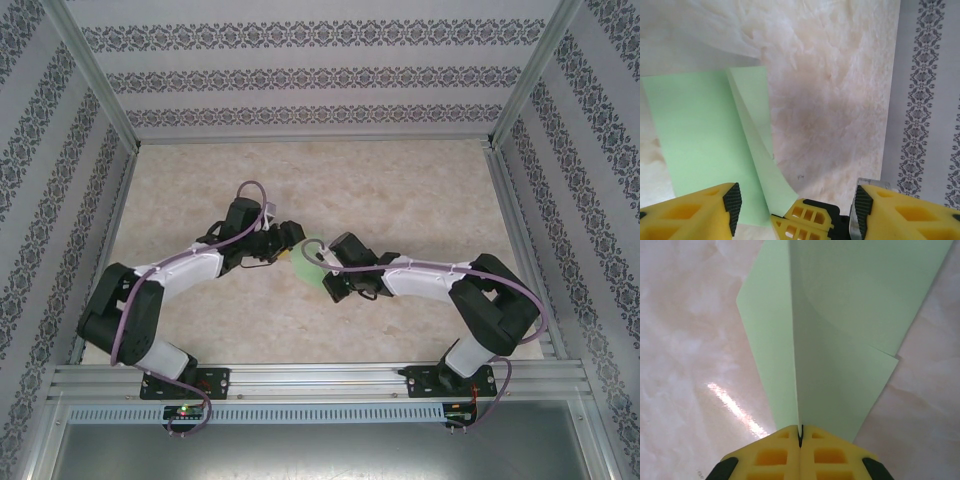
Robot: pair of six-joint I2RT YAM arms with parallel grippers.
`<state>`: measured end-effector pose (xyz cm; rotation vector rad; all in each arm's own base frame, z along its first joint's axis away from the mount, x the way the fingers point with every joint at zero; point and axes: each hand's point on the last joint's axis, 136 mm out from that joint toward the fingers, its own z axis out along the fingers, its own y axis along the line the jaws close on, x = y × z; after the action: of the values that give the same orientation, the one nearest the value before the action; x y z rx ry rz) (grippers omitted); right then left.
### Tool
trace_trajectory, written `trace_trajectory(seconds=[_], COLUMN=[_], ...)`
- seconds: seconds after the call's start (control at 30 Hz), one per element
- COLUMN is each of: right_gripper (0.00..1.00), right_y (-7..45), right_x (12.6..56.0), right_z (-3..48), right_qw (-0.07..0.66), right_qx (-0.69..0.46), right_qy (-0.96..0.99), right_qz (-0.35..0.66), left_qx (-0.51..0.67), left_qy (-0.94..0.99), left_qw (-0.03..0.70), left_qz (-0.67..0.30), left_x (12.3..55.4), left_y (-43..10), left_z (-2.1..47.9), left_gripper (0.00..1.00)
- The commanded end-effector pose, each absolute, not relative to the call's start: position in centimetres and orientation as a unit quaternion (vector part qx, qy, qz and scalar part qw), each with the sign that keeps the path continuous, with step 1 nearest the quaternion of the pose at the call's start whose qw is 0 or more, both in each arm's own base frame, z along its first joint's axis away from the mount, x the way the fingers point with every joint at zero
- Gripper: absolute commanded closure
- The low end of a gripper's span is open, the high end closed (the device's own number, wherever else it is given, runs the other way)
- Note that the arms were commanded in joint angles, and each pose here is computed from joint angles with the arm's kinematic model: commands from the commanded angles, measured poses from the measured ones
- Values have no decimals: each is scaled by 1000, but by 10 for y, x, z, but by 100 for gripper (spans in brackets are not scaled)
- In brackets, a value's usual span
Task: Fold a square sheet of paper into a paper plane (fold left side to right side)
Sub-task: Fourth fold the wing at the center of the table.
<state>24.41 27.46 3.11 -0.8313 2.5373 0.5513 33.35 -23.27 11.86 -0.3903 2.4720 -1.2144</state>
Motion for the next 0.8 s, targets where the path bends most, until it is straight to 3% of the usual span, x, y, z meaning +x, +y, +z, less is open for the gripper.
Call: trace_trajectory(seconds=[0.0, 0.13, 0.23, 0.77], right_gripper=[96, 96, 97, 97], right_y=[288, 292, 293, 293], right_x=[244, 244, 243, 242], right_z=[46, 49, 49, 35], right_qw=[192, 172, 158, 121], right_qx=[-288, -278, -270, -244], right_qy=[902, 898, 897, 899], right_qz=[258, 294, 312, 343], left_qx=[-142, -137, -133, -110], left_qy=[887, 885, 887, 891], left_qw=[175, 152, 141, 112], left_qz=[-404, -419, -420, -425], left_x=[325, 323, 322, 333], left_y=[-219, -227, -233, -268], left_z=[105, 92, 83, 60], left_gripper=[46, 66, 70, 56])
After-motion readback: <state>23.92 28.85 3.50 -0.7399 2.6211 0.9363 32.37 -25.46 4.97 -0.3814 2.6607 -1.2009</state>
